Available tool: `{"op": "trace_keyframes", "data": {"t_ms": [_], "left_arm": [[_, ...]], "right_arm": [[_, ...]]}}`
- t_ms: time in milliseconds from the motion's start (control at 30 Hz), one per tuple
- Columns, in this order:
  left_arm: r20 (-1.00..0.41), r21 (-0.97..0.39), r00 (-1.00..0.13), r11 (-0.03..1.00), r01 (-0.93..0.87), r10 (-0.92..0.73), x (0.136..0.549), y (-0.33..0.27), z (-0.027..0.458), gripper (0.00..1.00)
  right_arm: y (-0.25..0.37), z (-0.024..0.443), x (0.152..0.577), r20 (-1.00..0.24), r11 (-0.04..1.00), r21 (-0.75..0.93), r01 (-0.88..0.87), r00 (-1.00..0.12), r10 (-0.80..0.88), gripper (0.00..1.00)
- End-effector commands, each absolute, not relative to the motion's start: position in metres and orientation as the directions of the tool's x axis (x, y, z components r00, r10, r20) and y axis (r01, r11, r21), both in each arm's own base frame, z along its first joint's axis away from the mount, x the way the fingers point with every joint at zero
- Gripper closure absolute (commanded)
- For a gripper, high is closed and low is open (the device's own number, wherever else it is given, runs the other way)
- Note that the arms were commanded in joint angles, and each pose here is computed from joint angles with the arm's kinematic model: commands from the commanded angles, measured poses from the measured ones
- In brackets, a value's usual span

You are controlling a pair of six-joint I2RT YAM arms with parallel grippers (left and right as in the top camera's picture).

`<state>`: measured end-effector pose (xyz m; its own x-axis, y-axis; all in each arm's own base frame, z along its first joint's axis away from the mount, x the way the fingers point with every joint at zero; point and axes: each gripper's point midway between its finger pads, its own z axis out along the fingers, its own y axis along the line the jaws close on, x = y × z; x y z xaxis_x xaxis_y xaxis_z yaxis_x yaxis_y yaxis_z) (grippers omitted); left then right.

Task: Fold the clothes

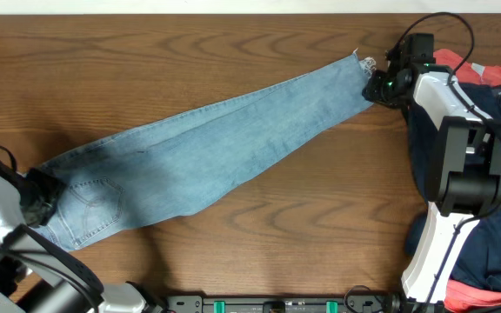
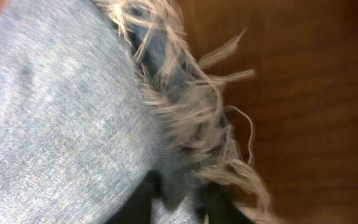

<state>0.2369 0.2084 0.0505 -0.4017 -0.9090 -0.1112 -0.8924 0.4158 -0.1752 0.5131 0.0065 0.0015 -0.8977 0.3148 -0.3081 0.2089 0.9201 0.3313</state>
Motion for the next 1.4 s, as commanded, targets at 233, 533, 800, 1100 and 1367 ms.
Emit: {"op": "trace_keyframes", "data": {"t_ms": [233, 533, 800, 1100, 1367], "left_arm": [[-0.242, -0.210, -0.393, 0.443, -0.872, -0.887, 0.272, 0.245, 0.000, 0.81], [-0.397, -0.304, -0.356, 0.487, -0.819, -0.846, 0.317, 0.279, 0.038, 0.81], [-0.342, -0.388, -0.381, 0.498, -0.775, -0.859, 0.335, 0.270, 0.079, 0.73], [-0.111, -0.360, -0.428, 0.438, -0.824, -0.897, 0.302, 0.227, 0.070, 0.56], [-0.049, -0.524, -0.527, 0.471, -0.710, -0.849, 0.318, 0.192, 0.084, 0.51]], "right_arm": [[0.014, 0.026, 0.449, -0.104, 0.915, 0.284, 0.286, -0.940, 0.326, 0.99], [0.000, 0.074, 0.393, -0.017, 0.934, 0.155, 0.321, -0.945, 0.328, 0.41], [-0.003, 0.051, 0.396, 0.003, 0.955, 0.134, 0.265, -0.964, 0.267, 0.50], [0.008, -0.004, 0.400, 0.102, 0.936, 0.180, 0.301, -0.952, 0.287, 0.42], [0.035, -0.017, 0.417, 0.098, 0.894, 0.343, 0.288, -0.958, 0.271, 0.85]]}}
